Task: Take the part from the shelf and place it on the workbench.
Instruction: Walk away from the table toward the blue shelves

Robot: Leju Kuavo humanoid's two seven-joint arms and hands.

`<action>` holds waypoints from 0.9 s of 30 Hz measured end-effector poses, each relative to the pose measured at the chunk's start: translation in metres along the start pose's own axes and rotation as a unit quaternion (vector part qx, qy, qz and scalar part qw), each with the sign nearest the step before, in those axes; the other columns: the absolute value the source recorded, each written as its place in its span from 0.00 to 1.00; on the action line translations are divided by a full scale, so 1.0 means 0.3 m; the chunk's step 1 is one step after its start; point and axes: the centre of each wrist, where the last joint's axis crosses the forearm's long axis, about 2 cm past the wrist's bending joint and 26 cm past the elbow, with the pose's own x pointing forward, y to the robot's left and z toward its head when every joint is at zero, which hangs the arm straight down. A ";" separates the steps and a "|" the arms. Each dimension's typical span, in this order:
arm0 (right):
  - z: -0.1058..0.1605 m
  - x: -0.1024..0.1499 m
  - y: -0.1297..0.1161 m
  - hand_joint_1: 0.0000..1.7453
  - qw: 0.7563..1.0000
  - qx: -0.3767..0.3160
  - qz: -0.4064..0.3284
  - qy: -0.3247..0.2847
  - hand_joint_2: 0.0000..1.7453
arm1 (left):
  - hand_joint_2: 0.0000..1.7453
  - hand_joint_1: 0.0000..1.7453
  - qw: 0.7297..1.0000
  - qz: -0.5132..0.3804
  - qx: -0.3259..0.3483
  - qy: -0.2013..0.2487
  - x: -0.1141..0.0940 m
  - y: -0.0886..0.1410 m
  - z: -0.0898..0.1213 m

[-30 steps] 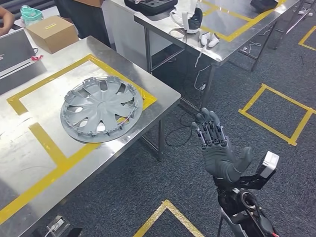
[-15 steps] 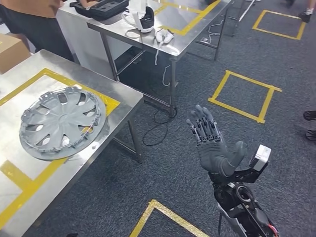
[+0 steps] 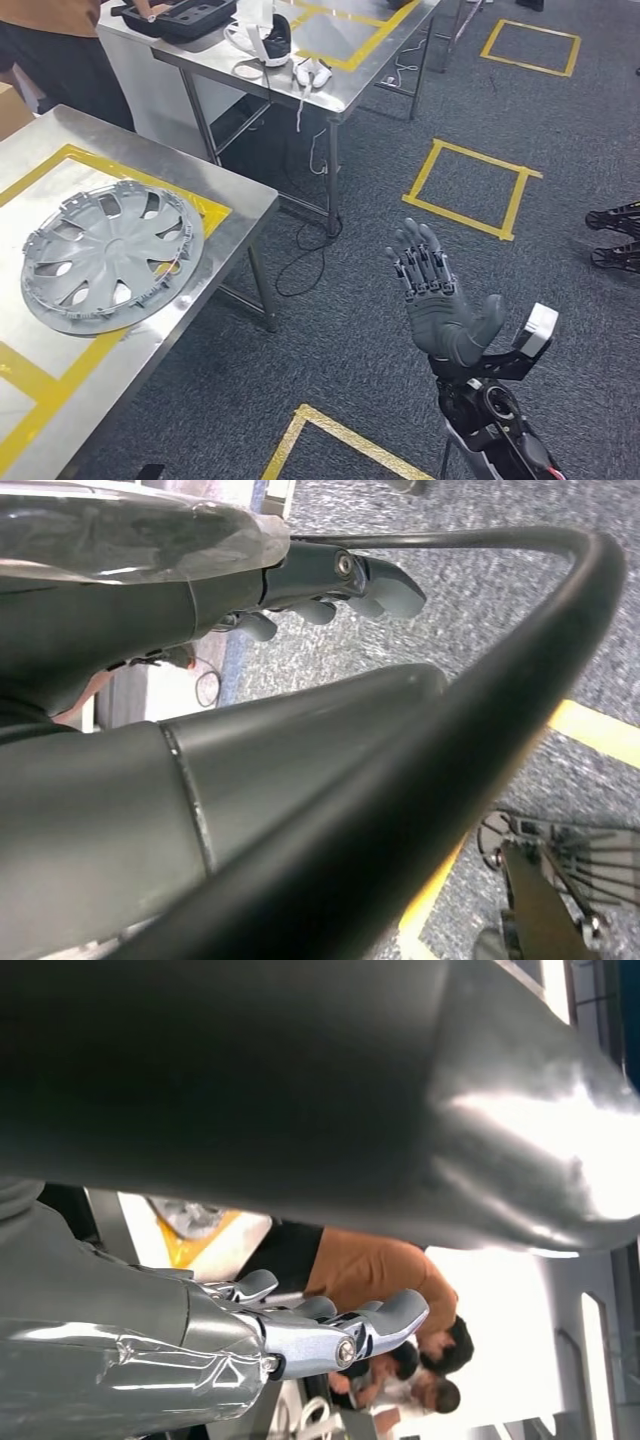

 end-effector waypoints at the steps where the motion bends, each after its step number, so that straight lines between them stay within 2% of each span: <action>1: -0.001 0.000 -0.001 0.00 1.000 0.000 0.000 0.000 0.00 | 0.00 0.00 1.000 0.000 0.000 0.000 0.000 -0.001 0.000; 27: -0.001 0.002 -0.002 0.00 1.000 -0.002 0.004 0.004 0.00 | 0.00 0.00 1.000 -0.001 0.001 0.002 0.001 0.001 0.000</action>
